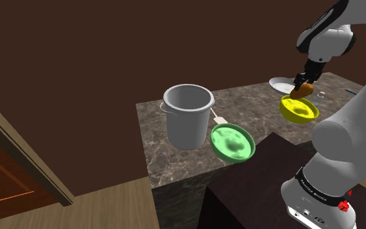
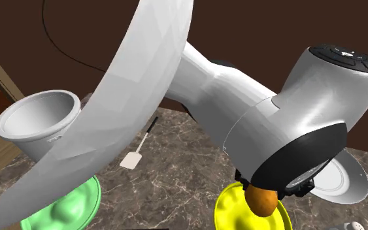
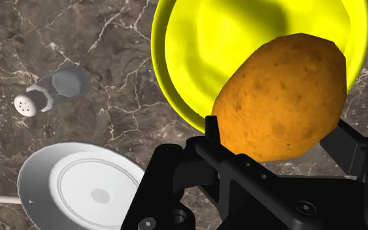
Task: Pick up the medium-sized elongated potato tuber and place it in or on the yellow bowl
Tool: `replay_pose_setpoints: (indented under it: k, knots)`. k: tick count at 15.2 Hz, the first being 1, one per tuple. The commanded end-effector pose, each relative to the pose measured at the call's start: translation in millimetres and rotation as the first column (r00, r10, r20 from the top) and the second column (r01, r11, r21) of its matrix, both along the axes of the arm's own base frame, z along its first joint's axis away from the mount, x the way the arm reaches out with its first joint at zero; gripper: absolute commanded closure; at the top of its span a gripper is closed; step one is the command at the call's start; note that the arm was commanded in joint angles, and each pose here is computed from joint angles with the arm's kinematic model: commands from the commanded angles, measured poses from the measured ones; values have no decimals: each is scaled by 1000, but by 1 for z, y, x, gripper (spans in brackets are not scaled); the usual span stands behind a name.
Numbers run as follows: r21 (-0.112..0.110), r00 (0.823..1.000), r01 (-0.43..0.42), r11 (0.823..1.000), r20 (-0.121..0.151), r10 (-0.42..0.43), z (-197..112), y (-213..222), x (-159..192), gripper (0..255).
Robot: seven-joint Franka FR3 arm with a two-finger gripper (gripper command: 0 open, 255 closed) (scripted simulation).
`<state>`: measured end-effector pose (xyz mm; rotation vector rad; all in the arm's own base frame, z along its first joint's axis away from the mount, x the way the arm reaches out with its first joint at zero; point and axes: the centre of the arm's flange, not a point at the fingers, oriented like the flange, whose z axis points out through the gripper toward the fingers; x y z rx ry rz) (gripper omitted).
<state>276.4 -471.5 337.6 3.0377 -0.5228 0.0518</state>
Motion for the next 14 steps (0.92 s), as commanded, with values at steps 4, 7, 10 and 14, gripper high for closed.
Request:
replay_pose_setpoints:
  k: [4,7,10,14]
  knots:
    - [0,1000,0,1000,0,0,-26,0,-2,255]
    - [0,1000,0,1000,0,0,-42,0,-2,255]
    - [0,1000,0,1000,0,0,-55,0,-2,255]
    - [0,1000,0,1000,0,0,-55,0,-2,255]
